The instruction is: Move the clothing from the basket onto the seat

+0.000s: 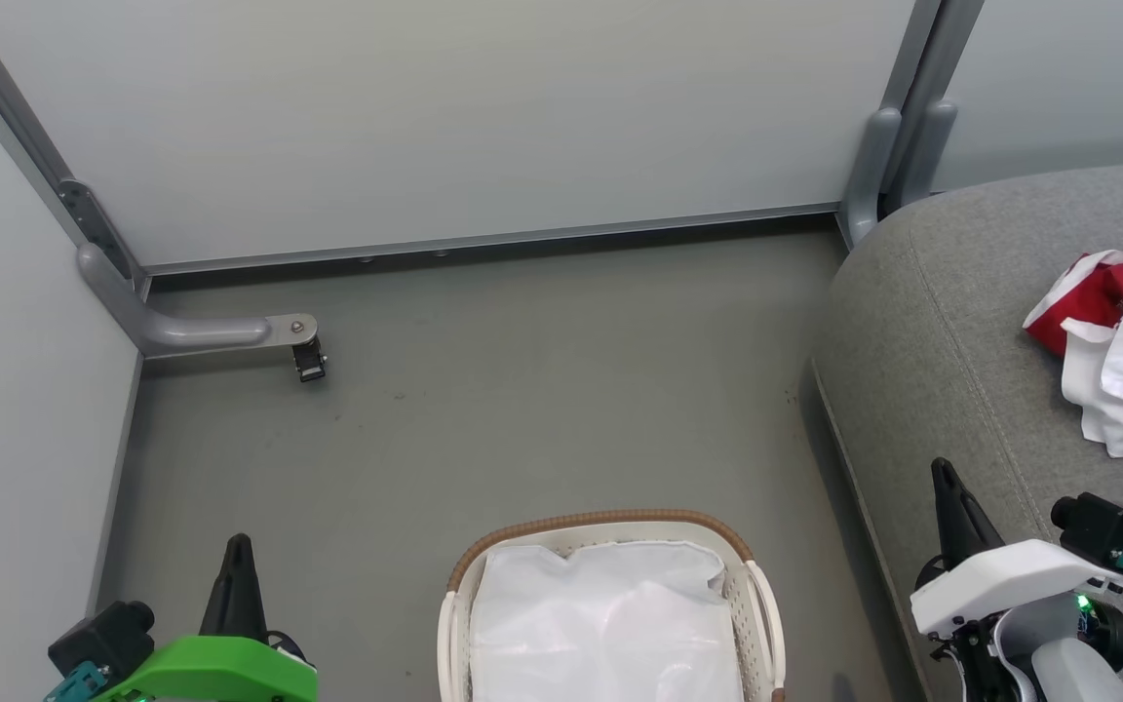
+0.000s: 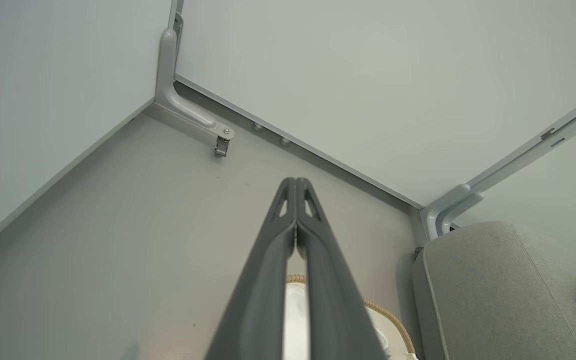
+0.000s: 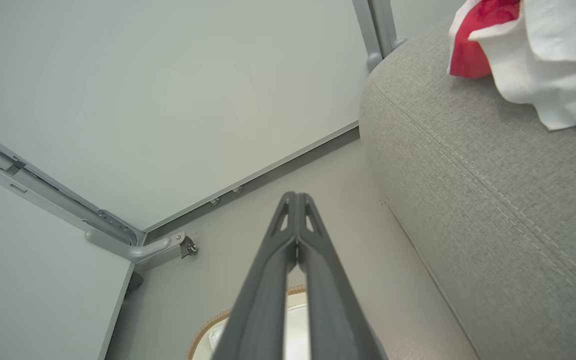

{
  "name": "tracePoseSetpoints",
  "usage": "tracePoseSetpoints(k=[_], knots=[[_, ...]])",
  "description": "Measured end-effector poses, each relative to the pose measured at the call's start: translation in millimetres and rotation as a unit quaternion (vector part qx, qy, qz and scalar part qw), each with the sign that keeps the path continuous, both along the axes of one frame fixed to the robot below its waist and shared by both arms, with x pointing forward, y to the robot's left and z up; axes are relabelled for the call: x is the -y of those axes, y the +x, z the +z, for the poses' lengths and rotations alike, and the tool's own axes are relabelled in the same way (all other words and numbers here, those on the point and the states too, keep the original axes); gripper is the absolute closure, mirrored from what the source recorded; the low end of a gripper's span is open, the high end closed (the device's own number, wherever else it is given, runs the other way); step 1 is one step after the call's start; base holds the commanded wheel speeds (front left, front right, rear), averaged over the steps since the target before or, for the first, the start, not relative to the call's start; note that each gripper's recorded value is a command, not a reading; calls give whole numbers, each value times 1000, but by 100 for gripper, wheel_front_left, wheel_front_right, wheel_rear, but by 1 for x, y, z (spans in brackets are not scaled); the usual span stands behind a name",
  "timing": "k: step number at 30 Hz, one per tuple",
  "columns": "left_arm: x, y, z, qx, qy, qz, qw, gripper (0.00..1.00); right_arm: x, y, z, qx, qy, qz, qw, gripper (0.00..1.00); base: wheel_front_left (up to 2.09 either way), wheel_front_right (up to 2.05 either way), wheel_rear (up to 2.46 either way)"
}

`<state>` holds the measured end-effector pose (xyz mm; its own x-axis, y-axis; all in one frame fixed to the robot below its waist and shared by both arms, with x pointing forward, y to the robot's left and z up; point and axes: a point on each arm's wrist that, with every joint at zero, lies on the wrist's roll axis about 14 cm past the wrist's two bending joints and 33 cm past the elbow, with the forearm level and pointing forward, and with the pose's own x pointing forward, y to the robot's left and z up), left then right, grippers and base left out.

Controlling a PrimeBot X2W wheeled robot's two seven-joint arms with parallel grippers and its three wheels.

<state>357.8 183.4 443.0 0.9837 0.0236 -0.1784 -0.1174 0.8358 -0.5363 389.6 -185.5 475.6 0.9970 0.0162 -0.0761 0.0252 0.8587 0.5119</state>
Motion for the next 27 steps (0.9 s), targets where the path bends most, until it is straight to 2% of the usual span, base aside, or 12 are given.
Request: tracePoseSetpoints(k=[14, 27], knots=[[-6, 6, 8, 6, -101, 25, 995, 100, 6, 1, 6, -2, 107, -20, 994, 100, 0, 0, 0], [-8, 11, 17, 15, -181, 37, 983, 100, 9, 1, 10, -1, 189, -30, 982, 100, 0, 0, 0]])
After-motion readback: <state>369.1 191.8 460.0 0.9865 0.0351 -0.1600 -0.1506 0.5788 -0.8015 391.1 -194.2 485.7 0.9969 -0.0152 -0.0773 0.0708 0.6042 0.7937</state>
